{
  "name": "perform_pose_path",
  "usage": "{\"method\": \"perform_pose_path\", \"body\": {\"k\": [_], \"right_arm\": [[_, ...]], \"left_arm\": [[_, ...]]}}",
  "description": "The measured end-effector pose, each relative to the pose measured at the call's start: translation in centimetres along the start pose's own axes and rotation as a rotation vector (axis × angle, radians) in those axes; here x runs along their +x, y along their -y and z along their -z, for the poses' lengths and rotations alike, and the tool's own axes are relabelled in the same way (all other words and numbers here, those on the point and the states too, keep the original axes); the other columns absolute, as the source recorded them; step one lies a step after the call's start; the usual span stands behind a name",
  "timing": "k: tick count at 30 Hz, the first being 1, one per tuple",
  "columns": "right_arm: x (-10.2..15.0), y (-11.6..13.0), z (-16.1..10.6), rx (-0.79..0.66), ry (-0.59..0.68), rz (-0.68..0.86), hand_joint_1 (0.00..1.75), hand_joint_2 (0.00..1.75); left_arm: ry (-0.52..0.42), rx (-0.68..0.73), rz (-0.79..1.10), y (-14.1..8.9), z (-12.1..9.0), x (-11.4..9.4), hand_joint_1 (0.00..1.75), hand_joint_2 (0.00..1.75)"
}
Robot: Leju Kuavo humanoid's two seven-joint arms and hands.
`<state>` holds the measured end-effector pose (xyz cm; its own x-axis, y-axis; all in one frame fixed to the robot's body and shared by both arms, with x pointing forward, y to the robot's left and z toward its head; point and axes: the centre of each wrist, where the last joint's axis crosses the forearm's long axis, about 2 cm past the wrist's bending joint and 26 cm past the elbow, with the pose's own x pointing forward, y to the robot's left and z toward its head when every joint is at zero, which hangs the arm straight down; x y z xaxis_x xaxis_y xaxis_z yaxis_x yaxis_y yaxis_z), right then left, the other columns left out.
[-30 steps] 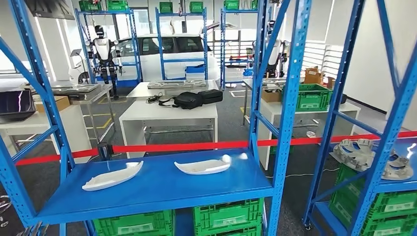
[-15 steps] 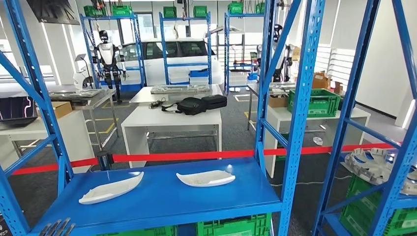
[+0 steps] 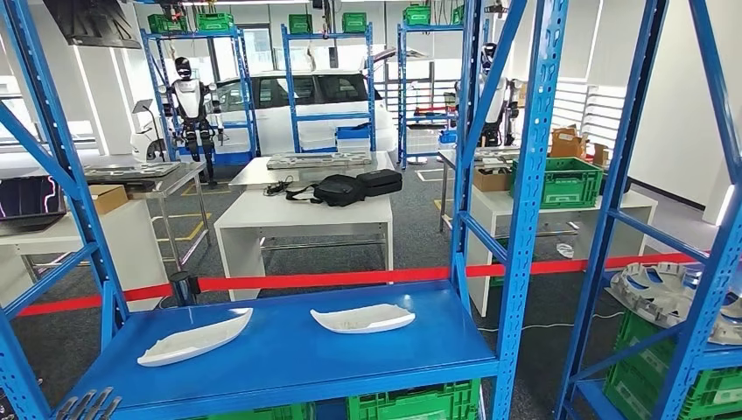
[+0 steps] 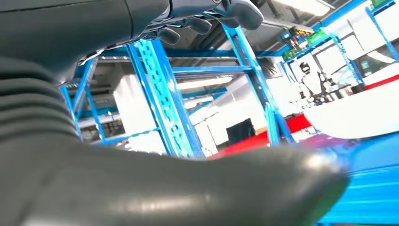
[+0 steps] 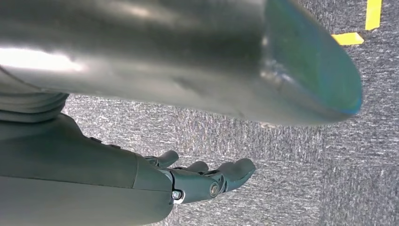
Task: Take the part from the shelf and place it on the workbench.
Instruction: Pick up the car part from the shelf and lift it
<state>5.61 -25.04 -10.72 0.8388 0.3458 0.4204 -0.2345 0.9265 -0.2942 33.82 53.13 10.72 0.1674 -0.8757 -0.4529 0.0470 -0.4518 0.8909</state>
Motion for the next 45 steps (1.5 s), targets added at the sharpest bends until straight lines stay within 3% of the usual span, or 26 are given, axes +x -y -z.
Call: {"method": "perform_pose_path", "body": {"k": [23, 34, 45], "right_arm": [[0.3, 0.0, 0.1, 0.006, 0.007, -0.003, 0.00, 0.00], [0.4, -0.1, 0.1, 0.009, 0.013, -0.001, 0.00, 0.00], [0.4, -0.1, 0.1, 0.010, 0.015, -0.001, 0.00, 0.00]], "left_arm": [[0.045, -0.019, 0.189, -0.2, 0.2, -0.6, 0.00, 1.75], [0.074, -0.114, 0.028, -0.3, 0.5, 0.1, 0.00, 1.75], [0.033, -0.088, -0.109, -0.6, 0.8, 0.8, 0.00, 1.75]]}}
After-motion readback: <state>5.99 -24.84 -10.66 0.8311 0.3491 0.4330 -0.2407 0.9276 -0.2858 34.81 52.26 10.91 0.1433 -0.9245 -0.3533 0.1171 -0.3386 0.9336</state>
